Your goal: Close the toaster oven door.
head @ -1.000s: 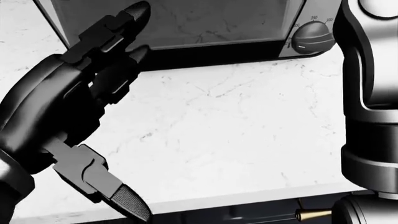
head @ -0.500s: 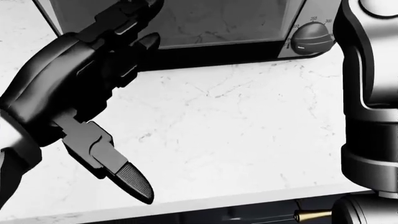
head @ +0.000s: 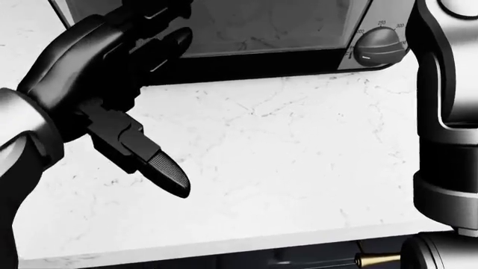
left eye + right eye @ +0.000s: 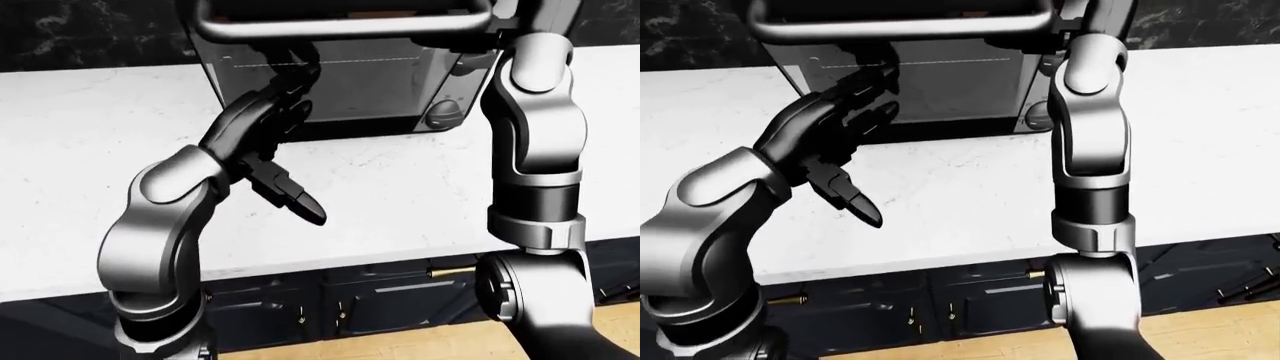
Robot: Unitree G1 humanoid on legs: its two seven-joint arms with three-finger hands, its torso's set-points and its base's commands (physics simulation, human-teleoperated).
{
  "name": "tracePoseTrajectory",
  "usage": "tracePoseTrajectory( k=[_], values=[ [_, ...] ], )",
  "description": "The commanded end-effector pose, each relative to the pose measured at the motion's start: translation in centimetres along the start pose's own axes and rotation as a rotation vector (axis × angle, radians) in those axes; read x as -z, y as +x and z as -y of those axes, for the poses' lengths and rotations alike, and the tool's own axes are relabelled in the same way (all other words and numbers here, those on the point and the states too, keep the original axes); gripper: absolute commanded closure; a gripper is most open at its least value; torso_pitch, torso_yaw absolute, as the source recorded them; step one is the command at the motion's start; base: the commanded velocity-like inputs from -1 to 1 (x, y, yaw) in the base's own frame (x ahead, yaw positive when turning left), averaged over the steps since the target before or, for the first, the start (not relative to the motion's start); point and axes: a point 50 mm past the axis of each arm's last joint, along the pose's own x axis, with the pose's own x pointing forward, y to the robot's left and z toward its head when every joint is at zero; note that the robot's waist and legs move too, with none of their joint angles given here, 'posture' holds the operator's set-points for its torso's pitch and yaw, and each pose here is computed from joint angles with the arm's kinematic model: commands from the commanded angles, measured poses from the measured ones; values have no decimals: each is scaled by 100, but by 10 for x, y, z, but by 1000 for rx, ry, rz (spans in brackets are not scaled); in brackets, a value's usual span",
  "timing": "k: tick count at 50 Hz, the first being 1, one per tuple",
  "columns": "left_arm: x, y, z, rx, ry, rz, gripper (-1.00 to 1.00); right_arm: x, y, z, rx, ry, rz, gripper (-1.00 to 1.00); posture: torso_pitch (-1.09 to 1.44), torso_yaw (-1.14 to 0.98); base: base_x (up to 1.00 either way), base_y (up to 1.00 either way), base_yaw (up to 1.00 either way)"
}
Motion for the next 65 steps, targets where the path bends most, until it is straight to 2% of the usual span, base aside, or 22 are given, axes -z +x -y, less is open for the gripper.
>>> tracePoseTrajectory(
  k=[1, 26, 38, 50, 54, 59, 65],
  values=[
    [-17, -3, -2, -33, 50, 83, -100, -51, -2, 8, 41, 82, 224, -100, 0, 0, 0, 0, 0],
    [-32, 11, -13, -33, 67, 93, -100, -44, 0, 12, 99, 33, 194, -100, 0, 0, 0, 0, 0],
    [-36, 13, -12, -31, 72, 101, -100, -41, -1, 14, 108, 24, 190, -100, 0, 0, 0, 0, 0],
    [-53, 17, -16, -33, 84, 123, -100, -40, -1, 15, 110, 22, 187, -100, 0, 0, 0, 0, 0],
    [-55, 20, -20, -59, 82, 133, -100, -41, -1, 15, 110, 23, 189, -100, 0, 0, 0, 0, 0],
    [-63, 26, -29, -129, 69, 144, -100, -42, -1, 15, 111, 23, 190, -100, 0, 0, 0, 0, 0],
    [-64, 29, -29, -123, 72, 137, -100, -45, 1, 16, 114, 24, 194, -100, 0, 0, 0, 0, 0]
  ],
)
